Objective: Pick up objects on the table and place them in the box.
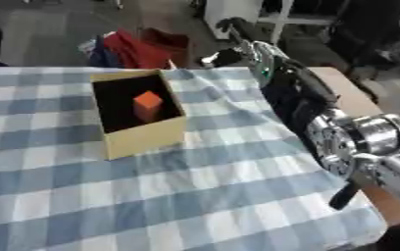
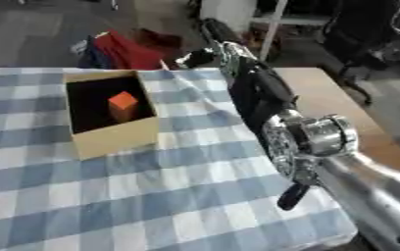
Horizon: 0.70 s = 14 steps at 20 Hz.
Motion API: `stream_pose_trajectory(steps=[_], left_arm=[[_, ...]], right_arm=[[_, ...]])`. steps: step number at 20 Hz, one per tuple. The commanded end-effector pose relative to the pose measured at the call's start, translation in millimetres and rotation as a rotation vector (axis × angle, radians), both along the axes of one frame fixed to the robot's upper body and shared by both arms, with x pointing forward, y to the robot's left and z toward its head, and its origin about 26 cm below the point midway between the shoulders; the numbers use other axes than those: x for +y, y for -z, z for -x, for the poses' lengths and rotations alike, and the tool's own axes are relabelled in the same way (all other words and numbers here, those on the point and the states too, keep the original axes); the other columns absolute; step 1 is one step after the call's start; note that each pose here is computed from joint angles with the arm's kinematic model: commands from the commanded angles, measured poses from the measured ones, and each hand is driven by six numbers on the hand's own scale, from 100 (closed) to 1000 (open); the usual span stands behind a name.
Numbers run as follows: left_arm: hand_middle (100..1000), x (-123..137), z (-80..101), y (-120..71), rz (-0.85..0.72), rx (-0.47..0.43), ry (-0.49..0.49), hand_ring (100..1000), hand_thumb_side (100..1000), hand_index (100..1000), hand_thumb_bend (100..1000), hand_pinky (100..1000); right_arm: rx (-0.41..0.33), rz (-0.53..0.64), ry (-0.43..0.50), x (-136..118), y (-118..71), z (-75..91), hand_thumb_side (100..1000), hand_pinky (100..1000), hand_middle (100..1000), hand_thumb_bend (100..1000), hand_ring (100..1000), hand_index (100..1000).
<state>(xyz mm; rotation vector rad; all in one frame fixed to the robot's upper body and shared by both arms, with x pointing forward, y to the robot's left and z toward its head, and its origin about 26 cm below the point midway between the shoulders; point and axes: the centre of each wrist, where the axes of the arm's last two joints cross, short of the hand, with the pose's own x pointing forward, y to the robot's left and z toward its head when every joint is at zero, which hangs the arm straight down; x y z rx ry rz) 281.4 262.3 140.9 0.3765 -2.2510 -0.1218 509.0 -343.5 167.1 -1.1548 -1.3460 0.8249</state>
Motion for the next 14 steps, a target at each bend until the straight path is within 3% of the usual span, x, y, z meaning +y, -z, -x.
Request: stream_pose_trajectory(steps=[1,5,14], left_arm=[[595,4,1.7,-6.6,-0.025,-0.02,-0.004,631,626,751,100,828],[595,4,1.8,-6.6,-0.028,-0.019,-0.004,632,626,751,100,828],[595,5,2.6,-5.4,-0.03,-0.013,-0.005,632,624,751,100,827]], right_arm=[[-0.008,-0.028,0.179,-37,16.4,14.9,533,765,800,683,754,896],[-0.031,-0.089,0.31,-56,42.9,30.5,533,771,806,676,763,900],[-0.041,-0.141,0.383,-68,51.9,38.3,536,774,805,672,765,901]])
